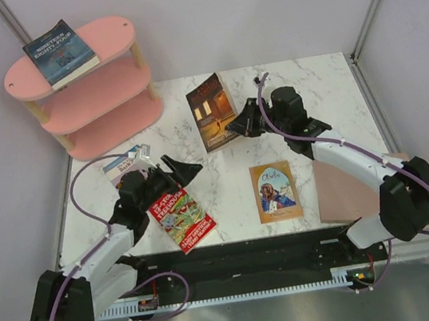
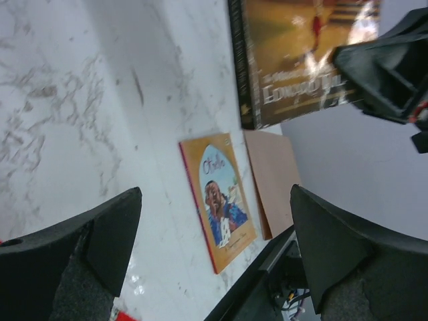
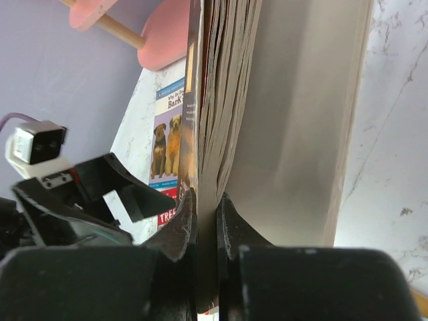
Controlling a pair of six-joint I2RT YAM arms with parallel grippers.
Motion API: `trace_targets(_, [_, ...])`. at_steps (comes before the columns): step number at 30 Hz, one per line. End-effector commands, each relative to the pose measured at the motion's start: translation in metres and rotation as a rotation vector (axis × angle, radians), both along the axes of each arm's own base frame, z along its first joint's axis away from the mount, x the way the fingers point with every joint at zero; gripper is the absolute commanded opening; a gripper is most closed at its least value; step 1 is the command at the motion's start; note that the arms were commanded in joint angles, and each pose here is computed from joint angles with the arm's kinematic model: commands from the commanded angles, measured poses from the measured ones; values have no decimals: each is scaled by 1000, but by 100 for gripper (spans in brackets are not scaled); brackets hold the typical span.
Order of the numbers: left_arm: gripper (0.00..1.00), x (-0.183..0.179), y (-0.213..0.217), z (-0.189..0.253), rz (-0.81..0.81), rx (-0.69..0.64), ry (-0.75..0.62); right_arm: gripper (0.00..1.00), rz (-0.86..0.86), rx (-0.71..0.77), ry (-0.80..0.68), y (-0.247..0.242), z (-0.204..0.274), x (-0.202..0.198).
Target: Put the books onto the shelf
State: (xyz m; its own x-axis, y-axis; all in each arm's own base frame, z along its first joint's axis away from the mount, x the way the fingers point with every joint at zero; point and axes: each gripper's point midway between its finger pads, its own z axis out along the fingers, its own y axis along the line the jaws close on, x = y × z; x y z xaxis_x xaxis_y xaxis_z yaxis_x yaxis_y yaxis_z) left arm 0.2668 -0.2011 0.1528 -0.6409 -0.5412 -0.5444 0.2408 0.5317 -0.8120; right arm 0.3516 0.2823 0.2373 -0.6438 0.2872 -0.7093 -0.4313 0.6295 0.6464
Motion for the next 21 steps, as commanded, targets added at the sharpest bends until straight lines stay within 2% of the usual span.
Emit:
trace_targets(1, [99, 9, -17, 61, -55, -130, -199, 0, 20, 70, -42, 2, 22, -12])
trace_targets(7, [98, 14, -37, 66, -127, -185, -224, 0, 44, 91, -49, 6, 25, -25])
trace_targets(11, [95, 24, -49, 56, -146, -175, -199, 0, 51, 108, -64, 7, 33, -29])
trace_targets(17, [93, 32, -59, 66, -158, -202, -230, 0, 65, 125, -71, 9, 43, -33])
trace_targets(19, [91, 33, -66, 65, -174, -209, -223, 0, 70, 134, -67, 10, 44, -36])
trace_targets(21, [82, 33, -73, 66, -193, -225, -224, 0, 70, 145, -66, 9, 44, -37])
